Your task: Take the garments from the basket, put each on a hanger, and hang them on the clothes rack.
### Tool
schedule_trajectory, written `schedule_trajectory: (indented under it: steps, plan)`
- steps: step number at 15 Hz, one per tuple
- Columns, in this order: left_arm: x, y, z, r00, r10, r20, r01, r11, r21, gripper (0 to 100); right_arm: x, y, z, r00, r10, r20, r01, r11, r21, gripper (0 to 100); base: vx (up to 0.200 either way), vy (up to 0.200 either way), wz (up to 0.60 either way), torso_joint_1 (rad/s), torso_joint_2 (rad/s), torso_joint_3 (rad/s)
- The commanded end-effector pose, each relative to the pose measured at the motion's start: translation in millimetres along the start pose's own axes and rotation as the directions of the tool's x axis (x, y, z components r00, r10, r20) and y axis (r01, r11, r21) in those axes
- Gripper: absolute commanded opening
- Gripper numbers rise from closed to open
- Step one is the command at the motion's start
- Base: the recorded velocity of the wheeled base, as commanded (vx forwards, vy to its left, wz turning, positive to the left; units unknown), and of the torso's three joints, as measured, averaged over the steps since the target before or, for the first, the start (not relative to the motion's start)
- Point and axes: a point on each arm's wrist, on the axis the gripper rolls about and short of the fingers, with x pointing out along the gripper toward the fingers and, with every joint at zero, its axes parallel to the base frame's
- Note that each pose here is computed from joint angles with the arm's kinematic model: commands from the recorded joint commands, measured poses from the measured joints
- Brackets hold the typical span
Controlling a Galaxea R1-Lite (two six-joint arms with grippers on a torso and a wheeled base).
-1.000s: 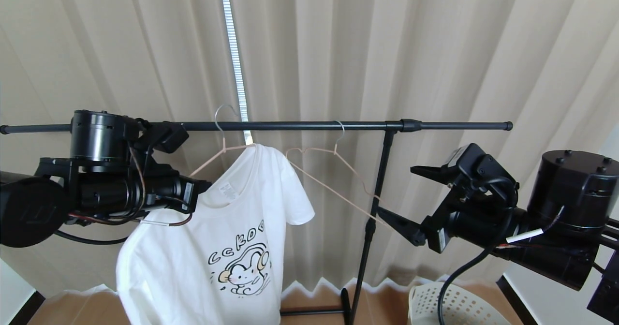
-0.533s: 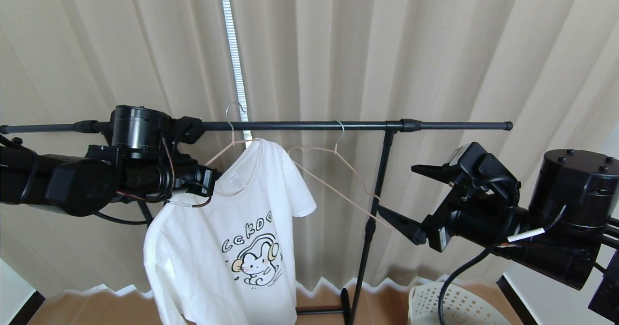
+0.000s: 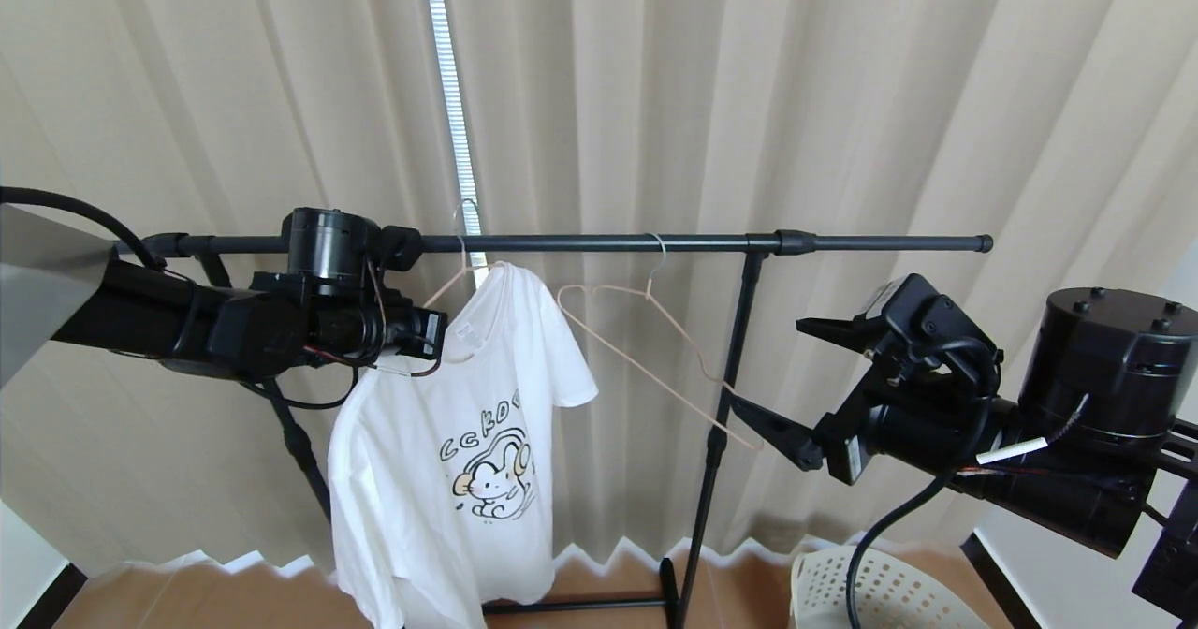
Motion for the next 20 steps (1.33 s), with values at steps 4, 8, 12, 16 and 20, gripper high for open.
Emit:
schedule_trajectory:
  steps: [4, 8, 12, 16, 20]
  plan:
    - [20, -5.1, -9, 0.999, 0.005, -0.038, -0.005, 1.000, 0.005, 0, -1, 0.0, 0.5, 1.000, -0.001, 0.003, 0.001, 1.000, -0.002, 100, 0.000, 0.000, 0.00, 0.000, 0.00, 0.000]
    - [19, -6.8, -9, 0.999, 0.012, -0.039, -0.012, 1.000, 0.008, 0, -1, 0.0, 0.5, 1.000, -0.001, 0.003, 0.001, 1.000, -0.001, 100, 0.000, 0.000, 0.00, 0.000, 0.00, 0.000]
    - [17, -8.5, -11, 0.999, 0.006, -0.046, -0.006, 1.000, 0.012, 100, 0, 0.0, 0.1, 1.000, -0.001, 0.002, 0.001, 1.000, -0.002, 100, 0.000, 0.000, 0.00, 0.000, 0.00, 0.000]
    - [-13, -9.3, -1, 1.000, 0.011, -0.002, -0.011, 1.000, 0.013, 100, 0, 0.1, -0.2, 1.000, 0.000, 0.000, 0.000, 1.000, 0.000, 100, 0.000, 0.000, 0.00, 0.000, 0.00, 0.000]
    - [-61, -12.0, 2, 0.999, 0.011, 0.049, -0.011, 1.000, 0.000, 100, -2, 0.0, 2.0, 1.000, -0.002, 0.009, 0.002, 1.000, -0.002, 100, 0.000, 0.000, 0.00, 0.000, 0.00, 0.000]
